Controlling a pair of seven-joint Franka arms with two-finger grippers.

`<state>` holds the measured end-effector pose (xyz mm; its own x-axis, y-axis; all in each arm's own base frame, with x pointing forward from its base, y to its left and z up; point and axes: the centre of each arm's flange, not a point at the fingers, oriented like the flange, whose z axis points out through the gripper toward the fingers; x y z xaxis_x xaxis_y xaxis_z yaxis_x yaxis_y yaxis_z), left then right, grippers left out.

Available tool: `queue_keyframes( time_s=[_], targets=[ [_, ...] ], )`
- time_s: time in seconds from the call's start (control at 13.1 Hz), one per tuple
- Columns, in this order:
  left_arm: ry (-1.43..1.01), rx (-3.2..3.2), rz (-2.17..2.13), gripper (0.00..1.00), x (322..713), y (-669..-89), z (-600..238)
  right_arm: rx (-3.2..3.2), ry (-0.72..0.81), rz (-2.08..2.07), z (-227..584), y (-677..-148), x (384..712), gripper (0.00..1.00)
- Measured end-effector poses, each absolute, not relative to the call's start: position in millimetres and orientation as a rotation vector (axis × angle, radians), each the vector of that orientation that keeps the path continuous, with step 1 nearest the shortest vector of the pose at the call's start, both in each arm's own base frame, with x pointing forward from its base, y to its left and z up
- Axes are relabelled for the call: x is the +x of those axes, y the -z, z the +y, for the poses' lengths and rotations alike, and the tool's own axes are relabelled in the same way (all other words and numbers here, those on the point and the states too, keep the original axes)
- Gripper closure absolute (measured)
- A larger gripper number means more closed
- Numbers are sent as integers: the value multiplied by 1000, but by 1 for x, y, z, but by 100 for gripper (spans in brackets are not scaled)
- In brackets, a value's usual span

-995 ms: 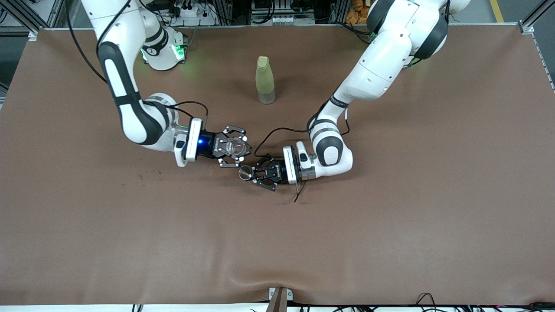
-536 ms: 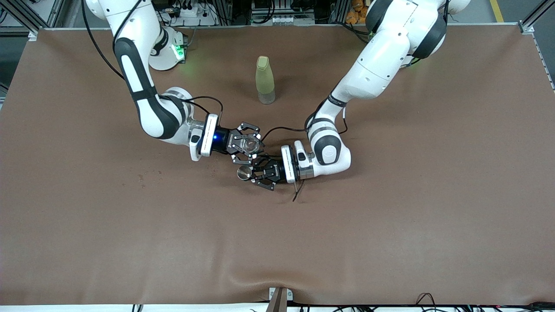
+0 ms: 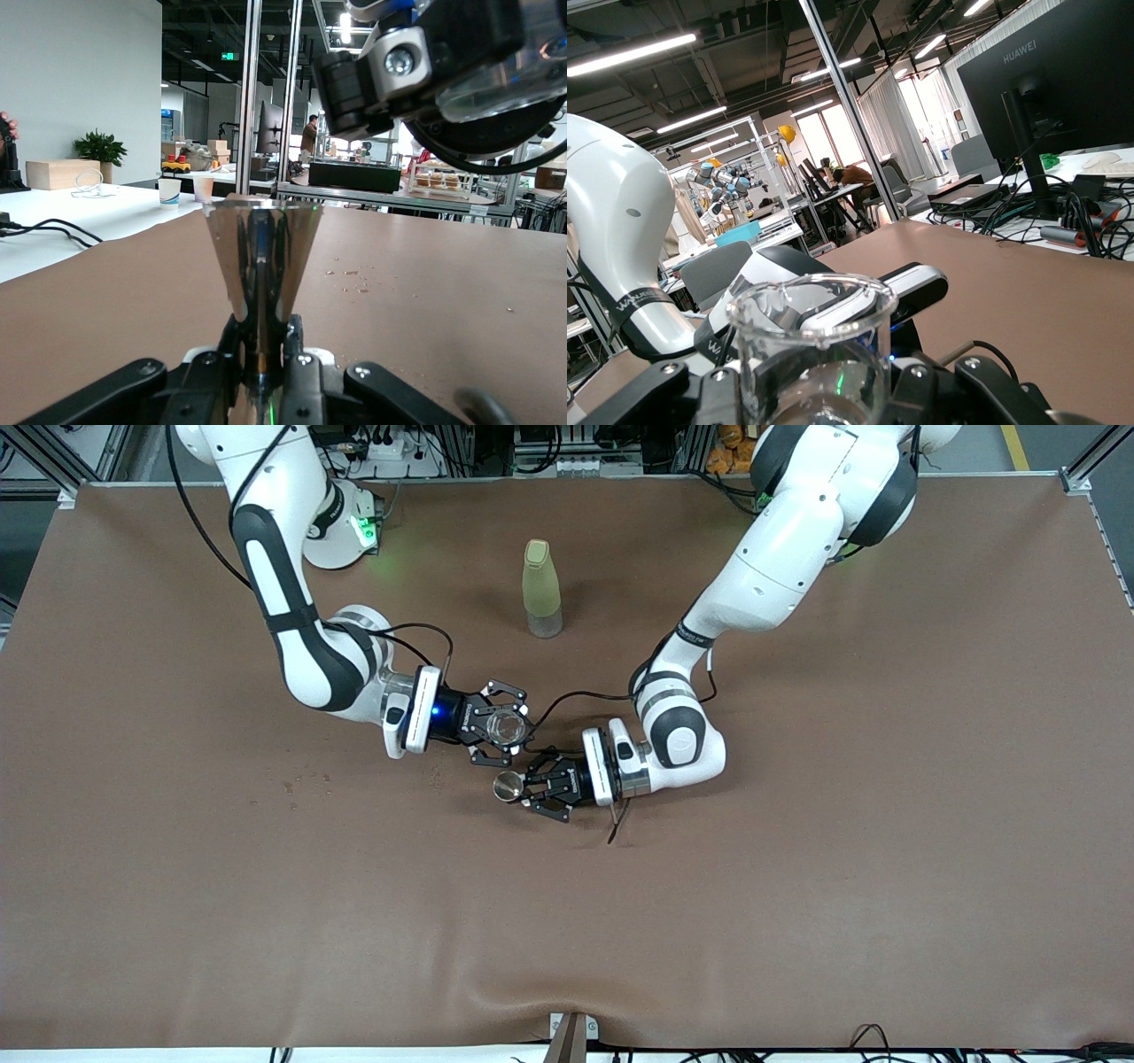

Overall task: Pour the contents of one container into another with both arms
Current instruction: 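Tilt the beaker with the right gripper, pouring liquid into the jigger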

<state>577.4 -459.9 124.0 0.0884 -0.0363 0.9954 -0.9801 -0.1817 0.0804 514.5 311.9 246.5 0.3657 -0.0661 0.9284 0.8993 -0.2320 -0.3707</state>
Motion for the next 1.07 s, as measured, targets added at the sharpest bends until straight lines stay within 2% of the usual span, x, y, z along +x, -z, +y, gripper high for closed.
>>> queue_keyframes(
  time_s=[1.07],
  targets=[
    [-1257, 1411, -1088, 79, 577, -124, -460, -1564, 922, -543, 316, -247, 514, 84]
  ],
)
